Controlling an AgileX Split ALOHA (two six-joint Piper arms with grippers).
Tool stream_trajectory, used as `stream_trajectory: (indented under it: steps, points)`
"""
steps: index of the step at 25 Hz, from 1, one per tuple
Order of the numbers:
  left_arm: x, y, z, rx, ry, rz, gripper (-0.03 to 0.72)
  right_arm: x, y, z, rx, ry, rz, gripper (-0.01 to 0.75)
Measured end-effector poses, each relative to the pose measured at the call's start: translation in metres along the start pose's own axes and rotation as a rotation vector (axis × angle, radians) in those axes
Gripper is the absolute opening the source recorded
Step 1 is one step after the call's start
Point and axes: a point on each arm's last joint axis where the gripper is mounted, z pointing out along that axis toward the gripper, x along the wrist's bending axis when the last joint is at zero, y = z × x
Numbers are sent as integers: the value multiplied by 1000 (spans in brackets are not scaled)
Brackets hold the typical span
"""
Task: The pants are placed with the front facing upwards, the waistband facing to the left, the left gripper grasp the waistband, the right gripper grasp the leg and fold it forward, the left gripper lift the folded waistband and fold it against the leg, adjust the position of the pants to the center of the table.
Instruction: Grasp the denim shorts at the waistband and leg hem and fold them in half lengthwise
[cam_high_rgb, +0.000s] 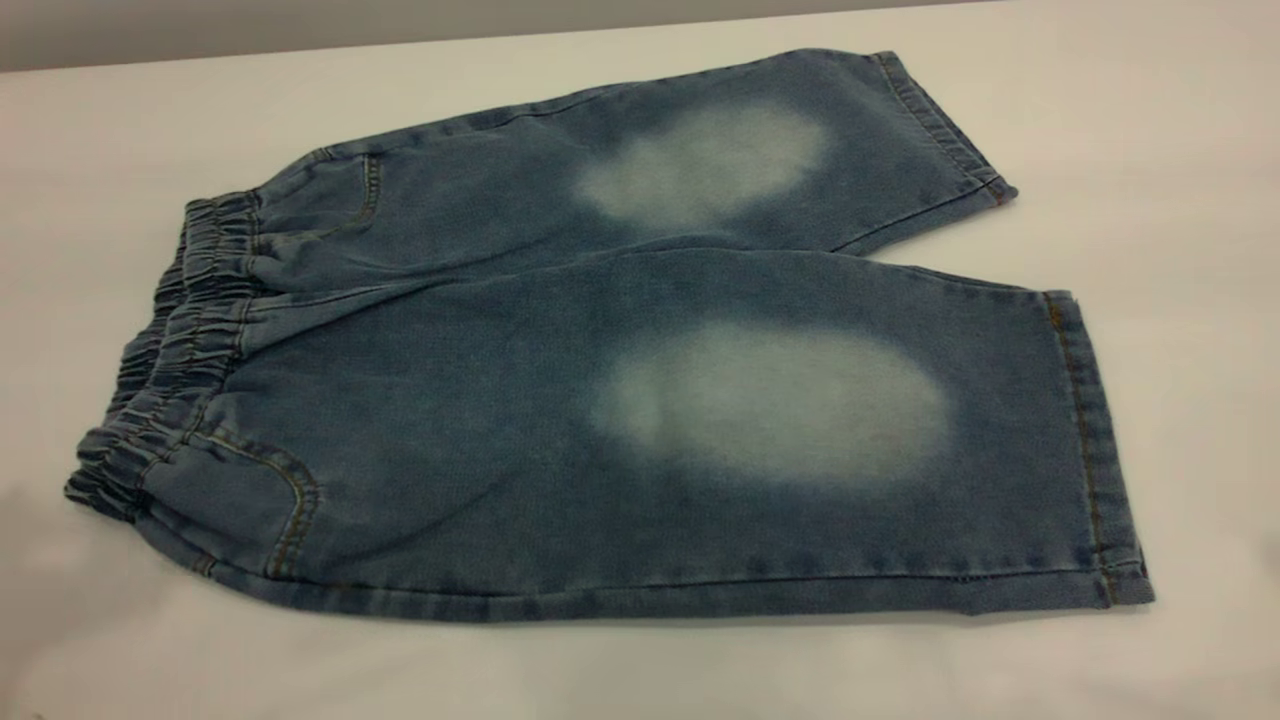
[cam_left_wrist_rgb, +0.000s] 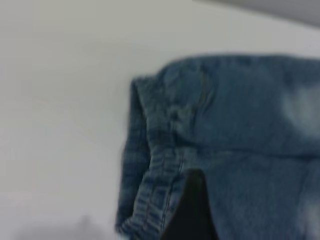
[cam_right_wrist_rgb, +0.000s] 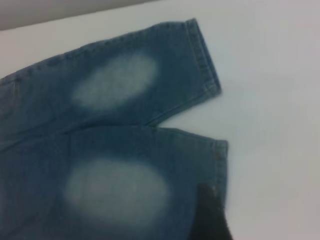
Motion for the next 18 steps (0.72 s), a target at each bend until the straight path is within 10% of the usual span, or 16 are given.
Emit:
stream_trajectory:
  steps: [18]
  points:
    - [63, -41, 133, 624, 181, -114, 526, -6, 12, 83, 165, 85, 91, 421]
